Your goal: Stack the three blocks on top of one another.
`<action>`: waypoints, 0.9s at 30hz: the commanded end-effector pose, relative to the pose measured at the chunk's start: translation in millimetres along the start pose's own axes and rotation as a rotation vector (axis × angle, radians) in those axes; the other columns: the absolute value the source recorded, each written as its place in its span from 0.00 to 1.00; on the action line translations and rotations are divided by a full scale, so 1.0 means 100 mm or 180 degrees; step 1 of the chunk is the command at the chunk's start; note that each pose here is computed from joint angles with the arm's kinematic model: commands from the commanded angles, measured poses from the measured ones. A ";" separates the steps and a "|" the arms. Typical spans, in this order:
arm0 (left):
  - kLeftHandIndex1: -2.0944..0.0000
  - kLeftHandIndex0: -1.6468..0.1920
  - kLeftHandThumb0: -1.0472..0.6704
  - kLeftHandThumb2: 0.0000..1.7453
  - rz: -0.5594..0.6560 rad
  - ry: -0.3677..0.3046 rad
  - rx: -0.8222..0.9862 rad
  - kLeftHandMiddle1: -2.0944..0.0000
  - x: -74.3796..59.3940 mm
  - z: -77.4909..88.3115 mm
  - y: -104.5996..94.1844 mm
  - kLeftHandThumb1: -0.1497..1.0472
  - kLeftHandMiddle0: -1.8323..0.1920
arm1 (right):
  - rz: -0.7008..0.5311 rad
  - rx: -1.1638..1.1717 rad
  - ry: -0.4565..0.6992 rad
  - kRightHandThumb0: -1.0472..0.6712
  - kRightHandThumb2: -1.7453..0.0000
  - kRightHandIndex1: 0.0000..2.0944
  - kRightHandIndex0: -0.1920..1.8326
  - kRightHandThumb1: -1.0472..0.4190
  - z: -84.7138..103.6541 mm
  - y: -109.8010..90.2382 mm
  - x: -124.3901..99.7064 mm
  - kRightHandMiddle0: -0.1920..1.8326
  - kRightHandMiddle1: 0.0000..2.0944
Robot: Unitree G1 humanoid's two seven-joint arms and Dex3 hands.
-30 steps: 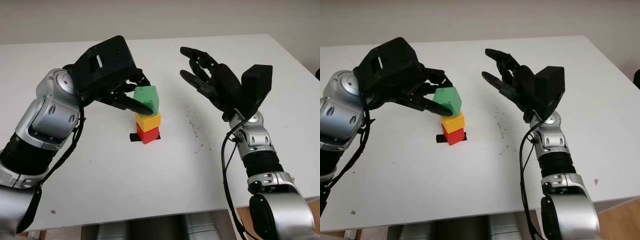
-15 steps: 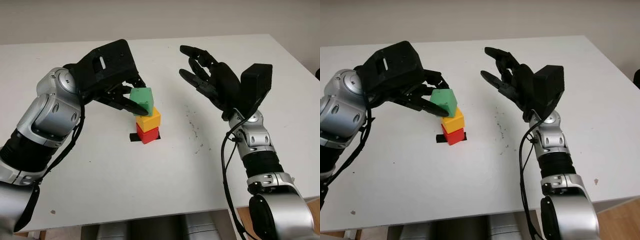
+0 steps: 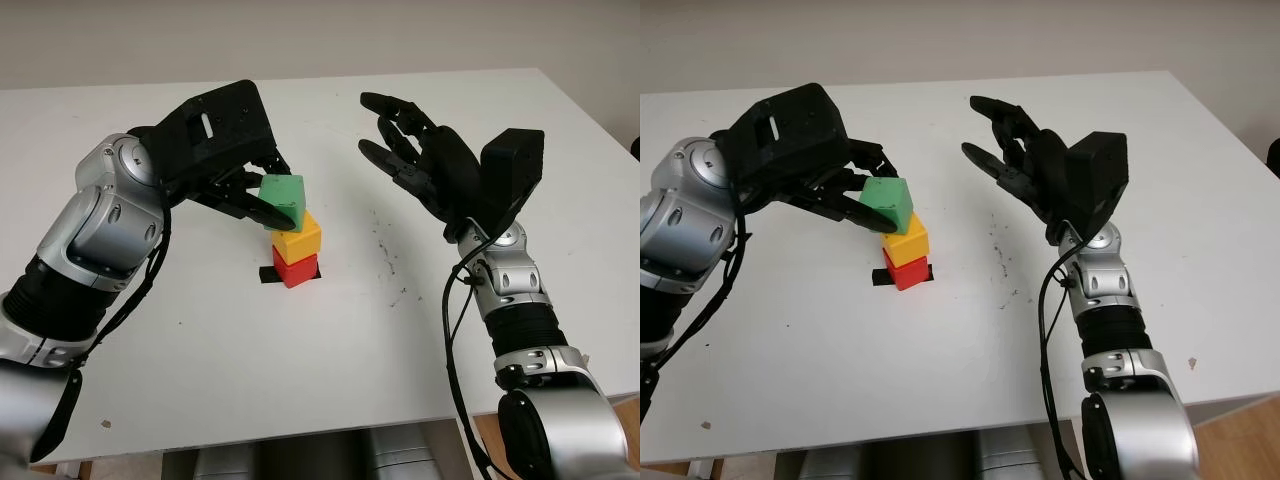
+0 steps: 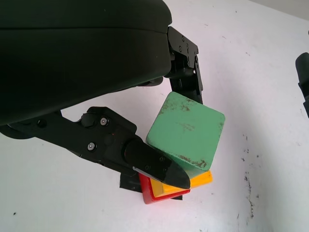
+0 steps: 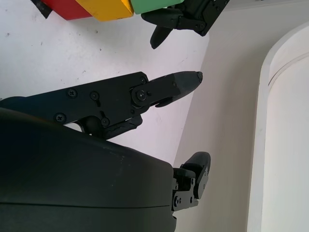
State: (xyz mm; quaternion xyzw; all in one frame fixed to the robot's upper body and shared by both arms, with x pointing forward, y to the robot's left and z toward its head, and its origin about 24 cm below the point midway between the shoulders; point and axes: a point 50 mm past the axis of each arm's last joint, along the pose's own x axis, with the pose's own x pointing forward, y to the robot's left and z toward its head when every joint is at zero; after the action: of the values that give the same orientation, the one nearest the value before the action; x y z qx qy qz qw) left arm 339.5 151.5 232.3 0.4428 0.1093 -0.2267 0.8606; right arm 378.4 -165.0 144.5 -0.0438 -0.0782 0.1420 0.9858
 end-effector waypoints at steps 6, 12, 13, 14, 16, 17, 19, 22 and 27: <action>0.21 0.61 0.41 0.03 0.0016 -0.0097 0.0014 0.97 -0.03 0.12 0.07 0.99 0.80 | 0.0017 0.0029 -0.0049 0.34 0.97 0.02 0.09 0.02 0.02 0.01 0.00 0.10 0.32; 0.22 0.63 0.41 0.03 -0.0025 -0.0075 0.0007 0.97 -0.03 0.13 0.06 0.99 0.79 | 0.0023 0.0059 -0.0034 0.35 0.97 0.02 0.09 0.02 0.00 0.02 0.00 0.10 0.33; 0.22 0.63 0.41 0.03 -0.0030 -0.0072 0.0002 0.97 -0.03 0.13 0.06 0.99 0.80 | 0.0024 0.0059 -0.0031 0.35 0.97 0.02 0.09 0.02 0.00 0.02 0.00 0.10 0.33; 0.22 0.63 0.41 0.03 -0.0034 -0.0072 0.0003 0.98 -0.03 0.13 0.06 0.99 0.80 | 0.0026 0.0073 -0.0024 0.35 0.97 0.02 0.09 0.02 0.00 0.02 0.00 0.09 0.33; 0.21 0.63 0.41 0.03 -0.0054 -0.0076 0.0003 0.98 -0.02 0.14 0.06 0.99 0.80 | 0.0027 0.0103 -0.0022 0.35 0.97 0.02 0.08 0.02 0.00 0.02 0.00 0.09 0.34; 0.21 0.64 0.41 0.03 -0.0064 -0.0074 0.0014 0.98 -0.02 0.14 0.05 0.99 0.80 | 0.0025 0.0094 -0.0022 0.36 0.97 0.02 0.08 0.01 0.00 0.01 -0.01 0.09 0.34; 0.21 0.65 0.41 0.03 -0.0070 -0.0056 0.0032 0.98 -0.02 0.14 0.05 0.99 0.80 | 0.0026 0.0083 -0.0023 0.35 0.97 0.02 0.08 0.01 0.00 0.01 -0.01 0.09 0.34; 0.22 0.65 0.42 0.03 -0.0058 -0.0030 -0.0002 0.98 -0.02 0.15 0.05 0.98 0.81 | 0.0027 0.0087 -0.0022 0.35 0.97 0.02 0.08 0.01 0.00 0.01 -0.01 0.09 0.34; 0.52 0.84 0.29 0.03 -0.0139 -0.0037 0.0003 0.98 -0.02 0.15 0.05 0.97 0.88 | 0.0031 0.0090 -0.0013 0.35 0.97 0.02 0.08 0.01 0.00 0.01 -0.01 0.09 0.34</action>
State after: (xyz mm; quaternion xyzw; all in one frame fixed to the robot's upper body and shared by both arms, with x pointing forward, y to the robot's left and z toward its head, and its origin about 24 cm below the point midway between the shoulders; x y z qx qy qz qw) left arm 339.7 145.9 233.1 0.4332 0.1295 -0.2464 0.8572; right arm 378.3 -164.3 143.5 -0.0335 -0.0753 0.1471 0.9857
